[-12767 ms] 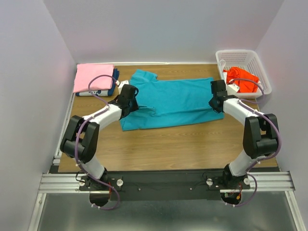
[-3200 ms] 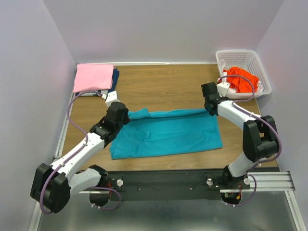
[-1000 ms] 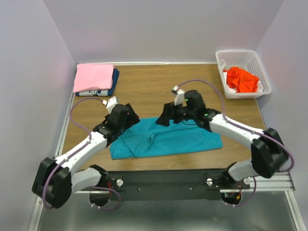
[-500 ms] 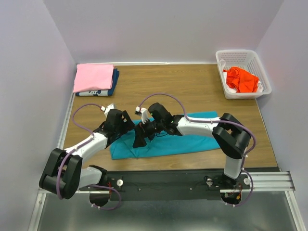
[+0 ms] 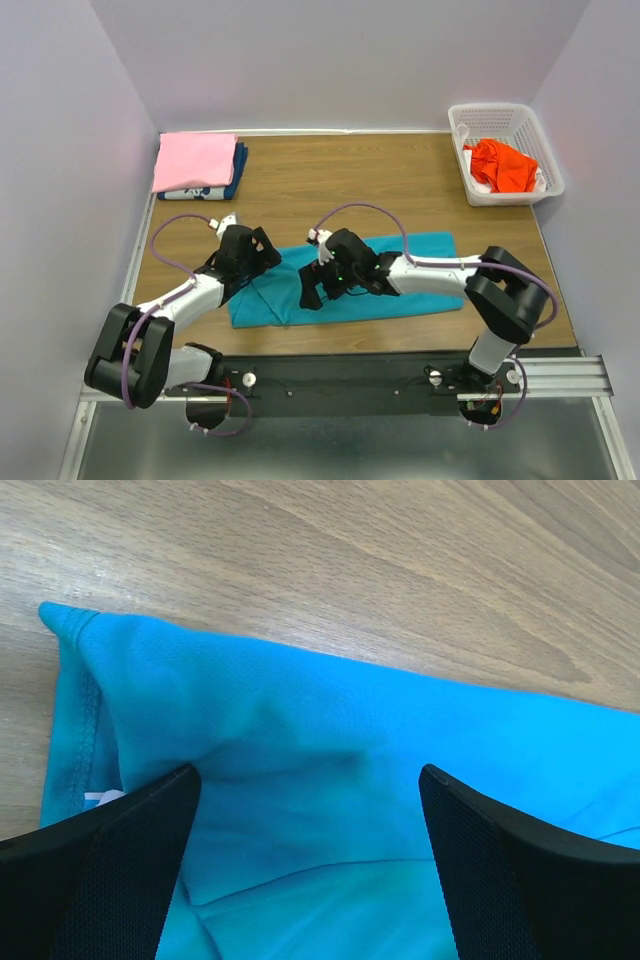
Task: Fold and stack the t-shirts
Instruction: Fold the tshirt
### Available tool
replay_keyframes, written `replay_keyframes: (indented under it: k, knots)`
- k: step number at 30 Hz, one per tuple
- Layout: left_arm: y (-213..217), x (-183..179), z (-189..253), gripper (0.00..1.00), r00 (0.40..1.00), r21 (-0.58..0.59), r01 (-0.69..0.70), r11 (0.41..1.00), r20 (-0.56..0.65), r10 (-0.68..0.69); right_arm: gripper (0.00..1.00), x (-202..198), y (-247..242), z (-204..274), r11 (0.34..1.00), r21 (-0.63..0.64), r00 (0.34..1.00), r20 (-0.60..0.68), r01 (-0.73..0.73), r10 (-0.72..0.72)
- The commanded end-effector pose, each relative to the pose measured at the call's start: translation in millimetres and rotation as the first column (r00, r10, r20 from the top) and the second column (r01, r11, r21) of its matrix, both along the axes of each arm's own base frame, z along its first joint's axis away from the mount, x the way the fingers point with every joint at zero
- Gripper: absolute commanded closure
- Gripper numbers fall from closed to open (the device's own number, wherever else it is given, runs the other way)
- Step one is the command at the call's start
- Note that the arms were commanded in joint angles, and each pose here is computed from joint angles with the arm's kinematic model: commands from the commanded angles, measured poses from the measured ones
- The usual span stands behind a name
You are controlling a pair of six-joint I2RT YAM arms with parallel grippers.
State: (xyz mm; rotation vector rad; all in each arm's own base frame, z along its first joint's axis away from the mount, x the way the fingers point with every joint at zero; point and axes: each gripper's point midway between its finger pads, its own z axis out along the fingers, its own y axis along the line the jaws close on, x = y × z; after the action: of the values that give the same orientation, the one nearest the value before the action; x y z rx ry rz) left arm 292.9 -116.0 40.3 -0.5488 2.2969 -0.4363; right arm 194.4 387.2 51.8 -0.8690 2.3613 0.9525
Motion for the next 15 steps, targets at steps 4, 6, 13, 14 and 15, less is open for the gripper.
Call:
replay_keyframes:
  k: [4,6,13,14,15]
  knots:
    - [20.8,-8.7,-6.4,0.02,0.998,0.081,-0.038,0.996,-0.045,0.042,0.0,-7.2,-70.1,-18.3,0.962,-0.135,0.971,0.028,0.239,-0.237]
    - [21.4,-7.2,-2.5,0.02,0.999,0.084,-0.035,0.996,-0.034,0.038,0.0,-5.3,-77.6,-7.8,0.95,-0.118,0.958,0.047,0.288,-0.284]
    - [19.8,5.7,42.9,0.02,0.997,0.071,-0.038,0.997,0.073,0.032,0.0,29.0,-104.5,51.1,0.865,0.001,0.856,0.15,0.501,-0.496]
    - [18.2,8.4,57.5,0.02,0.993,0.056,-0.036,0.998,0.113,0.03,0.0,34.8,-109.8,56.4,0.845,0.014,0.835,0.145,0.535,-0.531]
    - [14.6,8.2,63.0,0.02,0.992,0.041,-0.022,0.999,0.126,0.017,0.0,42.2,-118.8,58.7,0.82,0.016,0.809,0.149,0.573,-0.568]
